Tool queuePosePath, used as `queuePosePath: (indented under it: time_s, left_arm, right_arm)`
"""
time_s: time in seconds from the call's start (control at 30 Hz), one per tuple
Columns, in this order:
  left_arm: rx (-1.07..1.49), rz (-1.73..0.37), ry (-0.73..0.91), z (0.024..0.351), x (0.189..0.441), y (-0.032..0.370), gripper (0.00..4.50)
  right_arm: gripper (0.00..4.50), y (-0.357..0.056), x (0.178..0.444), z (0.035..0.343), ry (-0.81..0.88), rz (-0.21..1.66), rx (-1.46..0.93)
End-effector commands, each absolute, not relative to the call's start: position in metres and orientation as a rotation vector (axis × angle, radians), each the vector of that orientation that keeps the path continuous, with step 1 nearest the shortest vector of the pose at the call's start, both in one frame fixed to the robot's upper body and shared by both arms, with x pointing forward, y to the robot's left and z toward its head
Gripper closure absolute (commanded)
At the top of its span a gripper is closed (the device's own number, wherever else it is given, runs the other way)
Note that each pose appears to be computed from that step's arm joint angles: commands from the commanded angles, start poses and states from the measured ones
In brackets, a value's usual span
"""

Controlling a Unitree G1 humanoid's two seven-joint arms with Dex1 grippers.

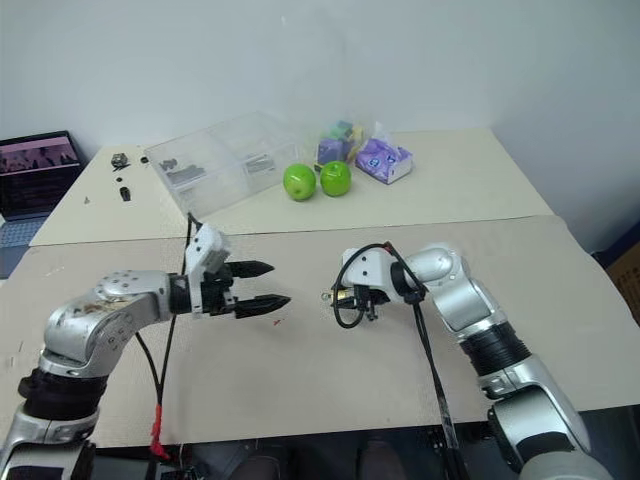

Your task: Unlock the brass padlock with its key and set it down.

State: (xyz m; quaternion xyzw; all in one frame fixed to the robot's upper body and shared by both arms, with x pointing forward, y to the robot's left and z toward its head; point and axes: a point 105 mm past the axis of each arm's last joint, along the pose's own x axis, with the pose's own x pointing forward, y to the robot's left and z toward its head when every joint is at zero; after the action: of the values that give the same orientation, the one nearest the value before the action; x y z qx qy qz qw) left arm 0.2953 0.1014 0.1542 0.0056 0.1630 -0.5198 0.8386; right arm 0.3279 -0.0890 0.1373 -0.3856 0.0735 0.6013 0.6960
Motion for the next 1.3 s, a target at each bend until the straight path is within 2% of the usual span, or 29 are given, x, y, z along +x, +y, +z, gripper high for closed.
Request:
queuePosePath:
  time_s: [0.03,0.3,0.43,0.5,0.67,0.9,1.13,1.3]
  left_arm:
    - [-0.073,-1.113,0.393,0.164,0.291,0.096,0.00]
    - [-0.189,-1.081,0.489,0.164,0.301,0.094,0.00]
    - [-0.267,-1.074,0.484,0.171,0.306,0.089,0.99]
    - [-0.310,-1.082,0.488,0.175,0.305,0.087,1.93]
    - [-0.344,-1.100,0.530,0.176,0.299,0.084,3.75]
    - [-0.364,-1.095,0.558,0.174,0.296,0.083,3.75]
    - [-0.352,-1.112,0.590,0.171,0.292,0.072,3.75]
    - [-0.385,-1.120,0.583,0.183,0.297,0.065,3.75]
  right_arm:
    - [3.60,-0.088,0.324,0.172,0.083,1.309,-0.856]
    - [3.60,-0.087,0.316,0.186,0.074,1.294,-0.857]
    - [3.60,-0.083,0.312,0.192,0.064,1.299,-0.835]
    - [3.60,-0.083,0.310,0.194,0.063,1.300,-0.830]
    - [3.60,-0.084,0.310,0.196,0.066,1.295,-0.820]
    - [3.60,-0.088,0.312,0.196,0.072,1.288,-0.820]
    - [3.60,-0.082,0.309,0.209,0.027,1.287,-0.813]
    - [3.60,-0.077,0.309,0.207,0.014,1.276,-0.810]
